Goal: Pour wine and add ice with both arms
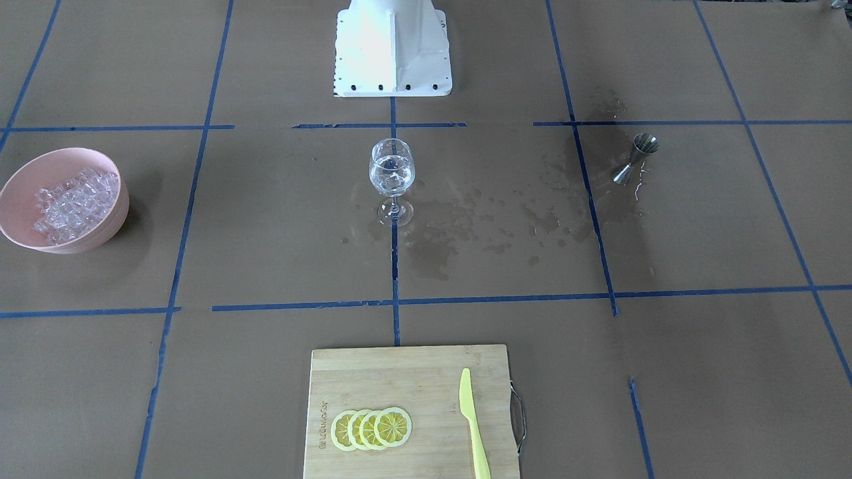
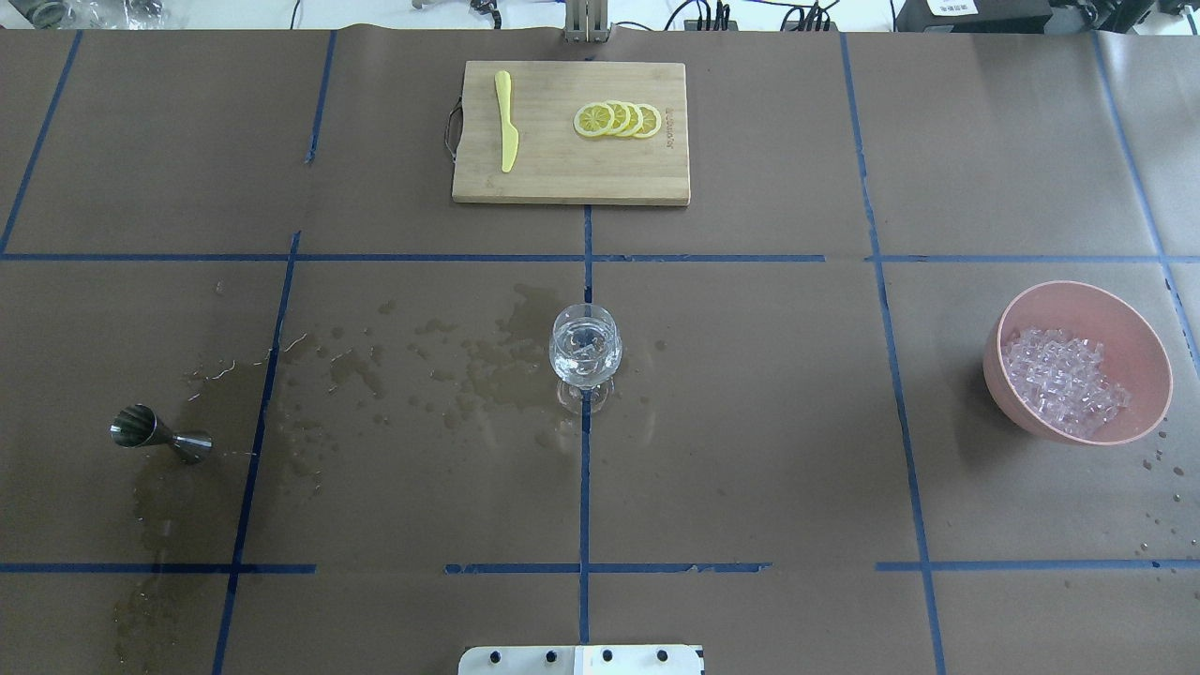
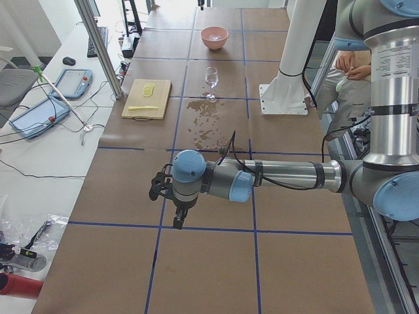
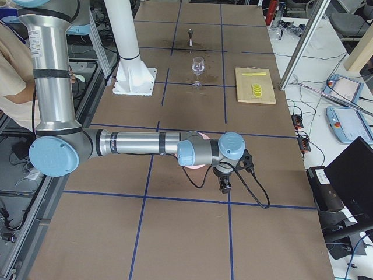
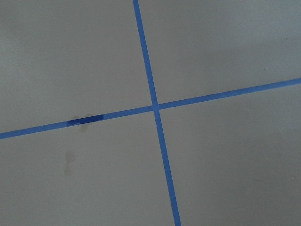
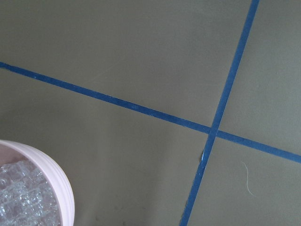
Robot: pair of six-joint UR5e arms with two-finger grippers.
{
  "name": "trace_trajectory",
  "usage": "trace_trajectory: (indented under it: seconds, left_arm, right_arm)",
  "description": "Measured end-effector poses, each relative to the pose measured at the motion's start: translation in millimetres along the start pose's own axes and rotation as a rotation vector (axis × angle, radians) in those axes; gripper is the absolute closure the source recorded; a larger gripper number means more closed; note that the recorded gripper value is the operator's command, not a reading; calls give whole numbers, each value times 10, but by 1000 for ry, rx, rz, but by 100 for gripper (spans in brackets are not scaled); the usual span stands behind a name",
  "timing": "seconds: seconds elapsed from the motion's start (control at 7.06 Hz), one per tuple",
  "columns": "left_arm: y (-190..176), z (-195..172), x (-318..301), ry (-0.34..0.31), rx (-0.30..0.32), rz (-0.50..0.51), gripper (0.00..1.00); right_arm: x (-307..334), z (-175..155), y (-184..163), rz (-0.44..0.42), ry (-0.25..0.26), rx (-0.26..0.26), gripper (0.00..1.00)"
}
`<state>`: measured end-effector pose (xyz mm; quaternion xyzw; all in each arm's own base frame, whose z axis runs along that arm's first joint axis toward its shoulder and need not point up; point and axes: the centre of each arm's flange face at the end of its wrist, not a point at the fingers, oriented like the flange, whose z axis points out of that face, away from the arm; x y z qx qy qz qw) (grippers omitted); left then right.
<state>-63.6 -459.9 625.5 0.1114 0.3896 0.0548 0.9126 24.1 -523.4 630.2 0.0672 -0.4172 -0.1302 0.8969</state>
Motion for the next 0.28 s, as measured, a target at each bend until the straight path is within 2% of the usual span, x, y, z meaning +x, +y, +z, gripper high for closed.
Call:
trace_trajectory:
  seconds: [0.28]
  left_arm:
    - [-2,-4,4,0,0,1,0]
  right_arm:
    - [-4,8,3,0,-1,-1,0]
